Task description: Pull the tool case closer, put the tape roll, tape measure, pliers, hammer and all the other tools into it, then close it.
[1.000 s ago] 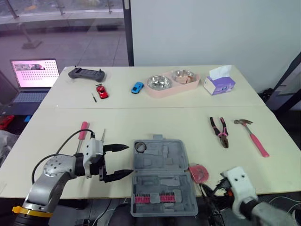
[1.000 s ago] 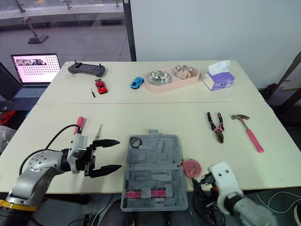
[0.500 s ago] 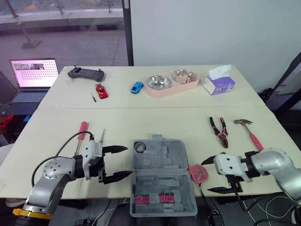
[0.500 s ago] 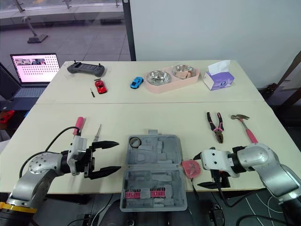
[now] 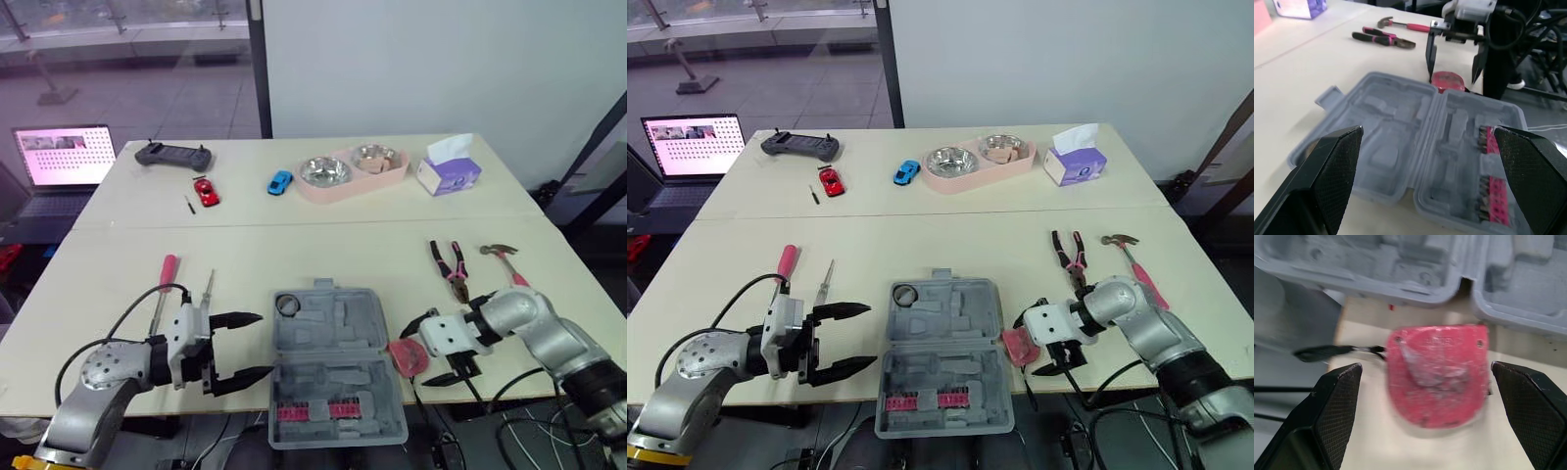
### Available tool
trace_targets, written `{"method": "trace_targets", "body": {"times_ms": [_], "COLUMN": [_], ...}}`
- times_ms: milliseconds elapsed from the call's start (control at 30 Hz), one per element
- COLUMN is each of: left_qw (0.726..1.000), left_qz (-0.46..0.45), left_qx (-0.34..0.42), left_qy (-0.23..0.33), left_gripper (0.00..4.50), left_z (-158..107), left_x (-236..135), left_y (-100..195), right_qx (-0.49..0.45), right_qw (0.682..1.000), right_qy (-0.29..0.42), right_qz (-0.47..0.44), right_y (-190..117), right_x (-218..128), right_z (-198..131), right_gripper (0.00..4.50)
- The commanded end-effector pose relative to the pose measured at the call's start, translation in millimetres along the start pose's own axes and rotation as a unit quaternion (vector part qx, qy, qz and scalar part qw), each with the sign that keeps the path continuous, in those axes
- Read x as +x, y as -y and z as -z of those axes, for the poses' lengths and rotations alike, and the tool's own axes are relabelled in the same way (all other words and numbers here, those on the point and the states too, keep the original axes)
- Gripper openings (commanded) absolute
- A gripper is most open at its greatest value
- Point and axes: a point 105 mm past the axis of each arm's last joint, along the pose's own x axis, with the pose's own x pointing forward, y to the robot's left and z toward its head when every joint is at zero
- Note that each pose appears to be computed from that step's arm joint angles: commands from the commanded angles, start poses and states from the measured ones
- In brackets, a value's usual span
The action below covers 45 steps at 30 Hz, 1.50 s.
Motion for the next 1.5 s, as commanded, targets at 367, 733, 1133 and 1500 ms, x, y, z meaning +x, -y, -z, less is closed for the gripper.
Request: {"method": "trace_targets", "body": {"times_ms": [367,733,1133,1500], "left_qw": [1.000,1.000,0.998,0.998], "left_qz": [-0.012,-0.016,-0.057,-0.018], "left_qx": [0.016,0.015,0.038,0.057], "left_qy": [0.007,0.007,0.000,0.001], "left_gripper": [4.50,4.50,4.50,4.50], "left_z": [-20.7,-22.8,-16.6,-10.0], "left_x": [4.6,7.8,9.9,15.0], "left_y": [-0.6,-5.0,-45.5,-46.2], "right_qx": [-0.022,0.009,0.153,0.064], "right_qw": [0.999,1.000,0.974,0.981], "right_qy": [-0.010,0.001,-0.036,-0.164], "right_qz": [-0.044,0.001,0.162,0.082], "right_y": [-2.0,3.4,69.5,100.7], "right_x": [6.0,-18.7,-54.7,-14.4], "right_z": [5.2,-8.5,-87.6,-85.8], "right_gripper": [3.64,2.83,2.83,2.83]}}
